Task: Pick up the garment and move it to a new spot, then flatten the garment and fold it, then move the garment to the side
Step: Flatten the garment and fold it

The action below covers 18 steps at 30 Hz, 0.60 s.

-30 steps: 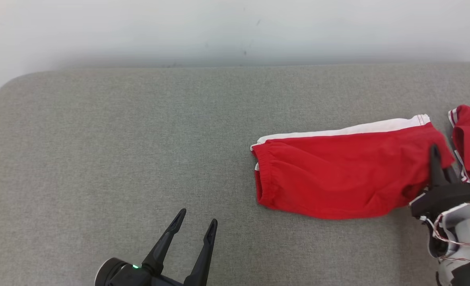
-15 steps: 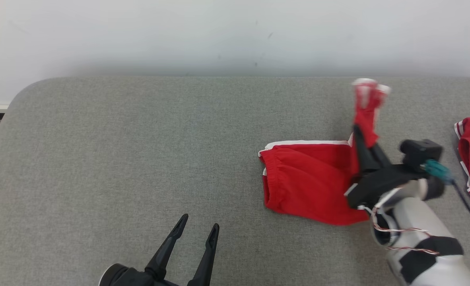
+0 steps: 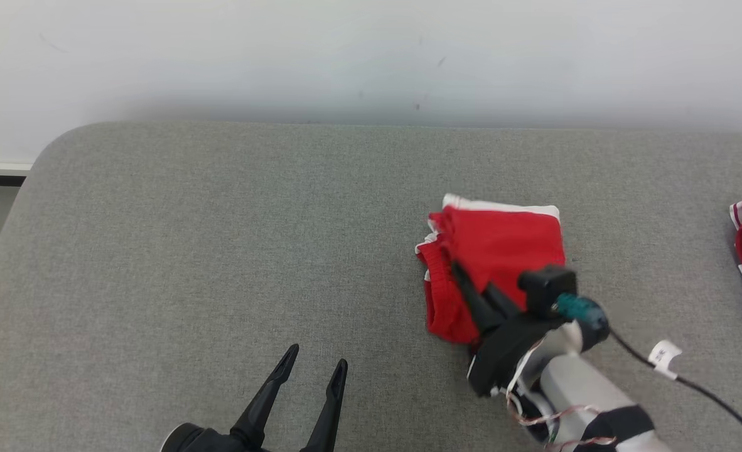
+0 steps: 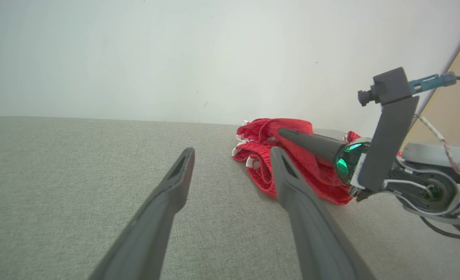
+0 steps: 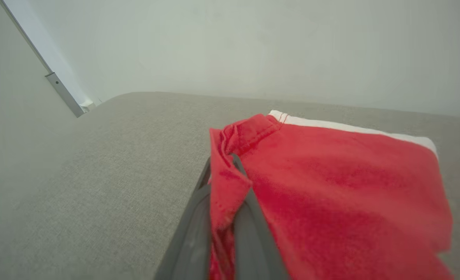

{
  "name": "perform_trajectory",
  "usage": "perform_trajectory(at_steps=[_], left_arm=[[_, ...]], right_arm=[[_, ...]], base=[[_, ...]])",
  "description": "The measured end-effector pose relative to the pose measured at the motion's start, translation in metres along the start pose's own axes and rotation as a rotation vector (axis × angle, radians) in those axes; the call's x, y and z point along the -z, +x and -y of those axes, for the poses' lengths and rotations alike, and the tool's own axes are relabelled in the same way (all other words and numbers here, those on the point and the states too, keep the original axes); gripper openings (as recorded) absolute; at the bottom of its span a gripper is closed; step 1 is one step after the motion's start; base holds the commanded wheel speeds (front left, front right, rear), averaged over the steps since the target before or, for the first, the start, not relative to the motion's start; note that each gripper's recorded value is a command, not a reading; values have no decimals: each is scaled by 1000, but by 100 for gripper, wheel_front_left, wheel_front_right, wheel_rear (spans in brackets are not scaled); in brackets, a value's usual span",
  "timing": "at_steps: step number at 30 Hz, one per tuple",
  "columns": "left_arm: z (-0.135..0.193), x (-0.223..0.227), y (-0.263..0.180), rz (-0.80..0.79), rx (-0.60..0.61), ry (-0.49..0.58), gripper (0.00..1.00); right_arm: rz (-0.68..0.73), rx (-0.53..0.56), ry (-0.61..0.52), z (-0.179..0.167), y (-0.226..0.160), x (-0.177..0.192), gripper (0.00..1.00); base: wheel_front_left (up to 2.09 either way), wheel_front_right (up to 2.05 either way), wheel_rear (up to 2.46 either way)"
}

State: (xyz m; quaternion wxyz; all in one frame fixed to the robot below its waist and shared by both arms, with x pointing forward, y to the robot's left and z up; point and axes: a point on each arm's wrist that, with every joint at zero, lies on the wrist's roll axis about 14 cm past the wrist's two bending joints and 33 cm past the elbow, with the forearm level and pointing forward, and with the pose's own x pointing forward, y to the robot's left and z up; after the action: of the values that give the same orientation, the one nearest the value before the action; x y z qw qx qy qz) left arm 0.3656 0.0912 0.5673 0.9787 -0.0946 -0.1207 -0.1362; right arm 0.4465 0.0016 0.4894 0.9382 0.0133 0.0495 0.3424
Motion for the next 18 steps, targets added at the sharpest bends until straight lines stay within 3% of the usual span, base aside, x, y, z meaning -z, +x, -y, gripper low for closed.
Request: perform_trajectory(at_steps=[9, 10, 11, 12, 18], left_arm=[[0, -1, -2, 3, -7, -3, 100], [0, 0, -3, 0, -9, -5, 100], [0, 0, -3, -2, -9, -4, 100], [0, 0, -3, -1, -8, -4, 100], [2, -2, -3, 5, -8, -4, 100]], right_arm=[[-113, -52, 33, -31, -19, 46, 0], [-118, -53, 39, -33, -21, 49, 9], [-122, -52, 49, -35, -22, 51, 26], [-128, -53, 56, -37, -24, 54, 96], [-76, -88, 114, -59, -25, 42, 100]], base=[[0, 0, 0], [0, 0, 0], [0, 0, 0], [0, 0, 0], [0, 0, 0]])
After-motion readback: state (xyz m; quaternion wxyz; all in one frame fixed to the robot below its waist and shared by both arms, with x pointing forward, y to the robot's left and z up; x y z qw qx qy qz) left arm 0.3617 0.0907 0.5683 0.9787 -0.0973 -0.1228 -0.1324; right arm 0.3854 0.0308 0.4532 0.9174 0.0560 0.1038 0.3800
